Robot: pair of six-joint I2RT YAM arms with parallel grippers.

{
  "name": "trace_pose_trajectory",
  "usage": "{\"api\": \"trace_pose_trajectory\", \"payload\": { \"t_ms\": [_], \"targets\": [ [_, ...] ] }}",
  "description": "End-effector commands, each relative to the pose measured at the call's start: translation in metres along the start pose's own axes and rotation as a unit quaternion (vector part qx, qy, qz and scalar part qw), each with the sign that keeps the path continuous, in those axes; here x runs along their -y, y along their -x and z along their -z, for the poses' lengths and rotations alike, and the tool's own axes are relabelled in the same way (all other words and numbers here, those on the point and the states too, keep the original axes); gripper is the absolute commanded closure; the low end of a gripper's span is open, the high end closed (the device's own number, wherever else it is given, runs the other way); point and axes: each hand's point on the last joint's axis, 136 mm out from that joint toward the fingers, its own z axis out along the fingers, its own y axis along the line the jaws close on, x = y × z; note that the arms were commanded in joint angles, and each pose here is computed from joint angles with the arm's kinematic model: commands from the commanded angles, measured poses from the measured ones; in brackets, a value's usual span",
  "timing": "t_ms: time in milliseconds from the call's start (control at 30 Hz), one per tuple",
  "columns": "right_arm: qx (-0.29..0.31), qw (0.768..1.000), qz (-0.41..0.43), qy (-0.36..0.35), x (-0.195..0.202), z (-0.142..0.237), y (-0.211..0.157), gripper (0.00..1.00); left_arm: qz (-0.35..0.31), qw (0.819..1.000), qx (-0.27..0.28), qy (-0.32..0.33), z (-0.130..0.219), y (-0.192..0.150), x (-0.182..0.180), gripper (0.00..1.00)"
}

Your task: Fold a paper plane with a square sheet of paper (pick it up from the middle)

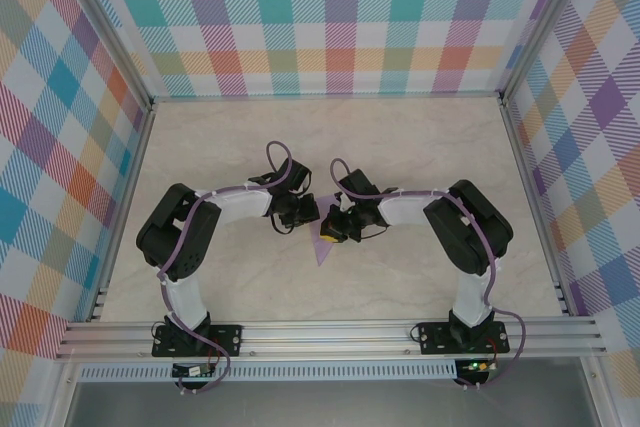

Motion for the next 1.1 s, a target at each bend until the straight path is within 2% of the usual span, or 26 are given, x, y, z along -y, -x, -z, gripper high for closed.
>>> {"api": "trace_pose_trajectory", "payload": {
  "t_ms": [0, 400, 567, 833, 1067],
  "targets": [
    [0.002, 1.0, 0.013, 0.001, -0.005, -0.004, 0.004, 0.99, 0.01, 1.0, -0.02, 0.01, -0.005, -0.009, -0.011, 0.86],
    [0.004, 1.0, 0.007, -0.016, 0.004, -0.006, 0.004, 0.95, 0.012, 1.0, -0.018, 0.008, -0.002, -0.008, -0.009, 0.86],
    [0.0, 1.0, 0.004, -0.023, 0.009, -0.008, 0.002, 0.87, 0.017, 1.0, 0.006, -0.007, 0.016, 0.005, 0.002, 0.81],
    [-0.003, 1.0, 0.002, -0.029, 0.013, -0.01, 0.001, 0.7, 0.052, 0.996, 0.058, 0.051, 0.066, 0.027, -0.025, 0.73],
    [-0.004, 0.999, 0.002, -0.036, 0.018, -0.01, 0.0, 0.63, 0.068, 0.994, 0.075, 0.046, 0.084, 0.025, -0.034, 0.72]
  ]
}}
